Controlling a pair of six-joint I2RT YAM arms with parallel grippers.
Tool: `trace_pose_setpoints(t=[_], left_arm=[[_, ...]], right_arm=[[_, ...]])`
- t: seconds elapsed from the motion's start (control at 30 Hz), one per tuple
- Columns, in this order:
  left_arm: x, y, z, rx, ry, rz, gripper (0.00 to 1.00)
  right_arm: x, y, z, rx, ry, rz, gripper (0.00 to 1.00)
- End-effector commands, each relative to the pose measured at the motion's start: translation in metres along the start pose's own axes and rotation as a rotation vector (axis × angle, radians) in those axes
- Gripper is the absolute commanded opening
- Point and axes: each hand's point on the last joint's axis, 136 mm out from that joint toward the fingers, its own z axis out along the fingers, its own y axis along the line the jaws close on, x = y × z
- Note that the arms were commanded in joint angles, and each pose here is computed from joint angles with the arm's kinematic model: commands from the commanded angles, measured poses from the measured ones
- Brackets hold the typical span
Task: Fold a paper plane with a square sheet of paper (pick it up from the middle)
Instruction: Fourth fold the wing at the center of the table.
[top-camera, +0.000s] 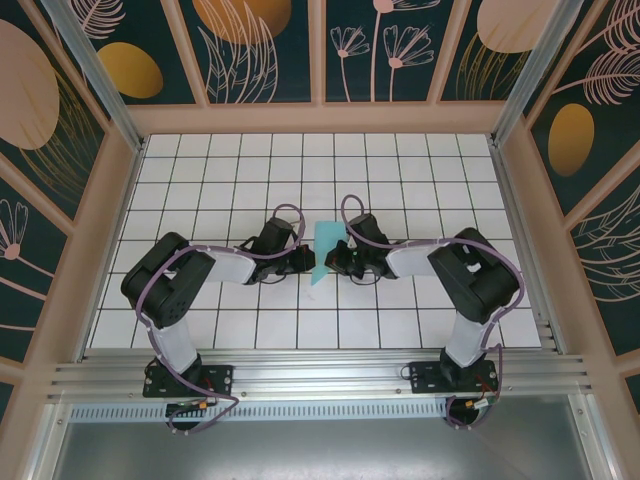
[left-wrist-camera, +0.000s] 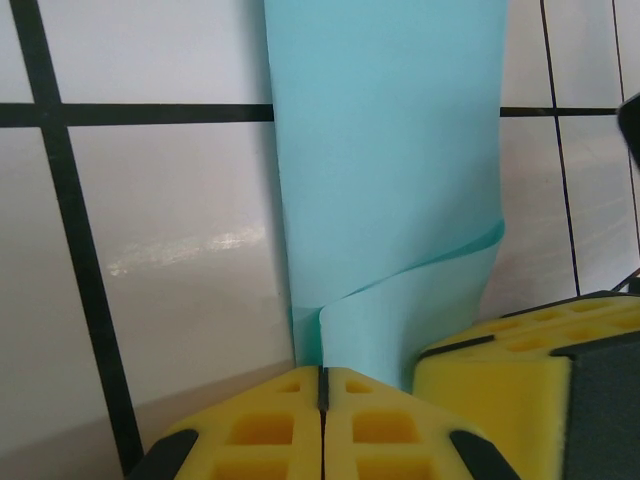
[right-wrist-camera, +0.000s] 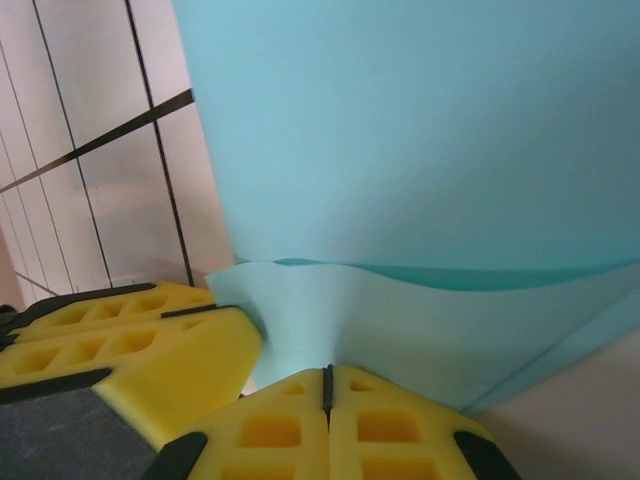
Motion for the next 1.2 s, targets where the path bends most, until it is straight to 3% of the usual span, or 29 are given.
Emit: trace_pose_setpoints(t=[0.0, 0.2, 0.4, 0.67, 0.87, 1.07, 1.17], left_arm=[[0.021, 0.012, 0.011, -0.038, 0.077, 0.003, 0.08], [0.021, 0.012, 0.012, -0.037, 0.08, 0.003, 0.08], [0.022, 0.013, 0.011, -0.041, 0.082, 0.006, 0.08], [0.023, 0.014, 0.012, -0.041, 0.087, 0.005, 0.08], [0.023, 0.012, 0.012, -0.039, 0.09, 0.007, 0.09], [0.024, 0.011, 0.011, -0.03, 0.095, 0.01, 0.11], [0.02, 0.003, 0.009, -0.008, 0.089, 0.016, 0.14]], right_arm=[[-0.006, 0.031, -0.015, -0.074, -0.023, -0.053, 0.05], [0.02, 0.015, 0.0, -0.075, 0.042, -0.014, 0.05], [0.032, -0.015, 0.014, 0.017, 0.086, 0.008, 0.04], [-0.015, 0.018, -0.018, -0.025, -0.031, -0.059, 0.05], [-0.032, -0.002, -0.015, -0.028, -0.039, -0.025, 0.05], [-0.025, -0.045, -0.002, 0.109, -0.022, 0.017, 0.05], [-0.021, -0.044, 0.0, 0.105, 0.002, 0.012, 0.05]])
